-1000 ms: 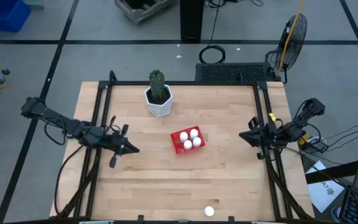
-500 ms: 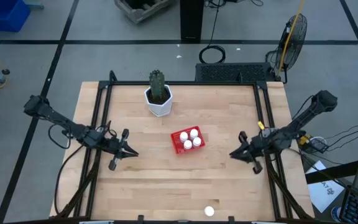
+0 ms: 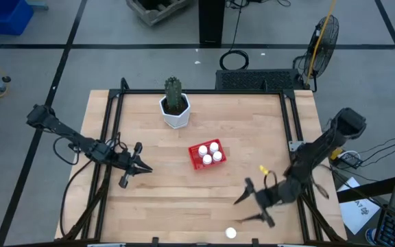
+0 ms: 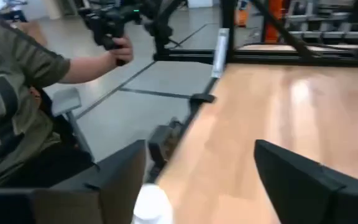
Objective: Pick and place pill bottles into a basket
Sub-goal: Put the white medicine bottle into the red bin
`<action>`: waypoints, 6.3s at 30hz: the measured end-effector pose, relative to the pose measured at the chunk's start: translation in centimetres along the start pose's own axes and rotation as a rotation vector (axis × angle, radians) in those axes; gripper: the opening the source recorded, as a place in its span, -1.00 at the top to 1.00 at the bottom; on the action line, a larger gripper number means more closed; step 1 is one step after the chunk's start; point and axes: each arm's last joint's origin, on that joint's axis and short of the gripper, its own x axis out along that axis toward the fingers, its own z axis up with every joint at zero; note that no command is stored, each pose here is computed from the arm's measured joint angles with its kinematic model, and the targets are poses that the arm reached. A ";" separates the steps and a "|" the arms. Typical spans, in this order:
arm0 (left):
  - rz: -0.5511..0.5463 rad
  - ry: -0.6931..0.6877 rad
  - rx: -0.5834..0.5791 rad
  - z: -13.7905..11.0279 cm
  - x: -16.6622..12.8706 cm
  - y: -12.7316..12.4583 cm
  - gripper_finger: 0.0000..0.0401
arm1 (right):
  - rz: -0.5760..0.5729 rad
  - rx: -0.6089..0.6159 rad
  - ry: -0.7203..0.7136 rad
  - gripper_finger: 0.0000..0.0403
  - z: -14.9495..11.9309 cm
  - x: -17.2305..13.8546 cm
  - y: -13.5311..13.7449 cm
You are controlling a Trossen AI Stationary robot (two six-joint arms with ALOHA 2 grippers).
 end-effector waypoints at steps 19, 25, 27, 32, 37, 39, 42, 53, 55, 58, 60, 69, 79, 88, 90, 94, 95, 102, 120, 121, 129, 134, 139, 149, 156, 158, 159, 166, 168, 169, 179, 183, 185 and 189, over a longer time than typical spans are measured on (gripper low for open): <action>0.018 -0.006 -0.043 0.1 0.0 0.0 0.82 | -0.008 -0.038 0.151 -0.58 -4.8 6.9 3.4; 0.019 -0.004 -0.042 0.0 0.0 0.0 0.82 | -0.010 -0.021 0.175 -0.58 -5.8 7.1 3.7; 0.019 -0.004 -0.042 0.0 0.0 0.1 0.82 | -0.013 -0.010 0.185 -0.58 -6.0 7.1 3.7; 0.019 -0.003 -0.049 0.0 0.0 0.1 0.82 | -0.017 -0.008 0.198 -0.58 -6.5 7.1 3.7; 0.019 -0.002 -0.053 0.0 0.0 0.1 0.82 | -0.041 -0.022 0.214 -0.58 -6.7 7.0 3.8; 0.019 -0.002 -0.053 0.0 0.0 0.1 0.82 | -0.054 -0.025 0.211 -0.58 -6.7 7.0 3.7; 0.020 0.000 -0.053 0.0 0.0 0.1 0.82 | -0.064 -0.034 0.208 -0.58 -6.7 7.0 3.7; 0.037 0.019 -0.059 -0.2 0.0 0.1 0.82 | -0.064 -0.034 0.208 -0.53 -6.7 7.0 3.7; 0.040 0.021 -0.059 -0.2 0.0 0.1 0.82 | -0.064 -0.034 0.207 -0.47 -6.7 7.0 3.7; 0.041 0.022 -0.060 -0.2 0.0 0.1 0.82 | -0.063 -0.033 0.208 -0.38 -6.7 7.0 3.7; 0.041 0.022 -0.059 -0.2 0.0 0.1 0.82 | -0.063 -0.029 0.208 -0.33 -6.7 7.0 3.7; 0.040 0.024 -0.055 -0.2 0.0 0.1 0.82 | -0.055 -0.017 0.188 -0.25 -6.5 7.0 3.8; 0.041 0.024 -0.058 -0.2 0.0 0.1 0.82 | -0.068 -0.014 0.191 -0.24 -7.9 7.8 3.3; 0.042 0.033 -0.063 -0.3 0.0 0.1 0.82 | -0.032 -0.038 0.164 -0.22 -7.7 9.1 3.9; 0.043 0.041 -0.067 -0.4 0.0 0.2 0.82 | -0.033 -0.045 0.175 -0.22 -7.4 8.9 4.0; 0.044 0.049 -0.075 -0.5 0.0 0.2 0.82 | -0.041 -0.043 0.207 -0.22 -6.8 8.3 4.1; 0.044 0.048 -0.075 -0.5 0.0 0.2 0.82 | -0.044 -0.045 0.218 -0.22 -6.9 8.3 4.1; 0.045 0.051 -0.074 -0.5 0.0 0.2 0.82 | -0.053 -0.037 0.219 -0.18 -6.8 8.3 3.9; 0.045 0.053 -0.066 -0.5 0.0 0.2 0.82 | -0.087 -0.076 0.232 0.25 -6.3 8.6 2.6; 0.045 0.053 -0.064 -0.5 0.0 0.2 0.82 | -0.098 -0.082 0.227 0.24 -6.1 8.7 2.2; 0.051 0.052 -0.048 -0.5 0.0 0.2 0.82 | -0.218 -0.150 0.162 0.26 -2.5 9.2 -2.6; 0.052 0.051 -0.048 -0.5 0.0 0.2 0.82 | -0.315 -0.143 0.120 0.24 -0.4 9.2 -7.2; 0.051 0.051 -0.048 -0.5 0.0 0.2 0.82 | -0.390 -0.118 0.121 0.26 0.6 9.2 -11.4; 0.051 0.051 -0.041 -0.5 0.0 0.2 0.82 | -0.489 -0.128 0.264 0.26 4.7 10.3 -15.6; 0.052 0.060 -0.045 -0.6 0.0 0.2 0.82 | -0.309 -0.045 0.188 0.26 5.6 11.0 -14.7; 0.052 0.066 -0.046 -0.7 0.0 0.2 0.82 | -0.273 -0.047 0.169 0.25 5.1 11.7 -13.8; 0.052 0.067 -0.048 -0.7 0.0 0.2 0.82 | -0.269 -0.049 0.192 0.25 4.5 12.0 -13.4; 0.051 0.065 -0.051 -0.7 0.0 0.2 0.82 | -0.289 -0.016 0.235 0.25 1.6 13.6 -12.0; 0.051 0.065 -0.057 -0.6 0.0 0.2 0.82 | -0.292 -0.015 0.249 0.24 1.0 13.8 -11.8; 0.051 0.065 -0.056 -0.7 0.0 0.2 0.82 | -0.292 -0.010 0.249 0.25 0.8 14.0 -11.7; 0.052 0.062 -0.055 -0.6 0.0 0.2 0.82 | -0.295 0.024 0.264 0.22 -1.4 15.1 -11.8; 0.053 0.064 -0.056 -0.7 0.0 0.2 0.82 | -0.294 0.019 0.272 0.22 -1.6 15.1 -11.8; 0.053 0.064 -0.056 -0.6 0.0 0.2 0.82 | -0.291 0.008 0.274 0.21 -1.6 15.1 -11.7; 0.052 0.064 -0.057 -0.6 0.0 0.2 0.82 | -0.288 0.002 0.290 0.12 -1.7 15.1 -11.5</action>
